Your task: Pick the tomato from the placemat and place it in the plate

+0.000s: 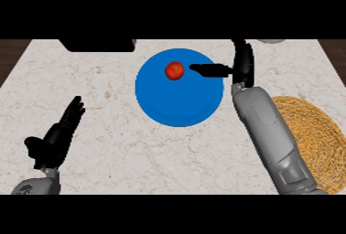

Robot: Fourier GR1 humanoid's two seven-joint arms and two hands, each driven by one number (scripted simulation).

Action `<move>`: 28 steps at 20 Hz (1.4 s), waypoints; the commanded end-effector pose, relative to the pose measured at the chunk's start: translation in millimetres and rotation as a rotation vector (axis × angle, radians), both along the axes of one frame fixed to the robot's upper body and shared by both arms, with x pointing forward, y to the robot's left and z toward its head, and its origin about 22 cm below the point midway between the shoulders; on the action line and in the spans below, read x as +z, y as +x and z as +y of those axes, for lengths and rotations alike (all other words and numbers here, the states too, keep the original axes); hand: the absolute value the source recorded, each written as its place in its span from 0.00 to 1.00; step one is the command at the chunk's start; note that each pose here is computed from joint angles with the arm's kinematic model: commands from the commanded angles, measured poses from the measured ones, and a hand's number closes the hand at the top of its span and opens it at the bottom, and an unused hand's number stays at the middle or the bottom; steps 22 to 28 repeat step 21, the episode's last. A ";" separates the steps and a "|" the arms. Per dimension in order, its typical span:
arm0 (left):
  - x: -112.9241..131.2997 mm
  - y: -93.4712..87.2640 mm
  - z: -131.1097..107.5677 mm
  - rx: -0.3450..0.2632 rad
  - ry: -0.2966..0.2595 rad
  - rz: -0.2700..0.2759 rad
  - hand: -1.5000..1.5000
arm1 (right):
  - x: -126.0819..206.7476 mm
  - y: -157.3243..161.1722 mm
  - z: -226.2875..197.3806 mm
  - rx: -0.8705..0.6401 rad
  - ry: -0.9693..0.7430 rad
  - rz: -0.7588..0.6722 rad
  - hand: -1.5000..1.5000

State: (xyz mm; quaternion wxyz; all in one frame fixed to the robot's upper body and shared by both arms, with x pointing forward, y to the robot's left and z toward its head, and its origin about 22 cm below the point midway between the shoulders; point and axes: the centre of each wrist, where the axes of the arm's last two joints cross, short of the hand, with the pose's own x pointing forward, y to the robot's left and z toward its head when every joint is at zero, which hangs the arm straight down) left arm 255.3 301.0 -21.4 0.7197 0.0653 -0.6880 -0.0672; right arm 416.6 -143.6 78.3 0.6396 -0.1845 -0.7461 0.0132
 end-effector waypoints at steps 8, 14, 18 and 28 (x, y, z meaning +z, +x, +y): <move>-1.2 -1.6 -21.5 0.017 0.005 -0.004 0.50 | -45.9 -34.3 -153.2 0.082 0.062 -0.068 0.00; 4.0 2.4 5.1 -0.011 -0.004 0.001 0.50 | -52.3 -40.3 -195.8 0.124 0.012 -0.061 0.00; 0.0 -1.1 2.3 -0.004 0.003 0.001 0.50 | -92.2 -53.9 -198.2 0.131 -0.010 -0.047 0.00; -1.4 -21.2 6.0 0.006 0.000 0.006 0.50 | -92.5 -59.7 -203.8 0.120 -0.023 -0.055 0.00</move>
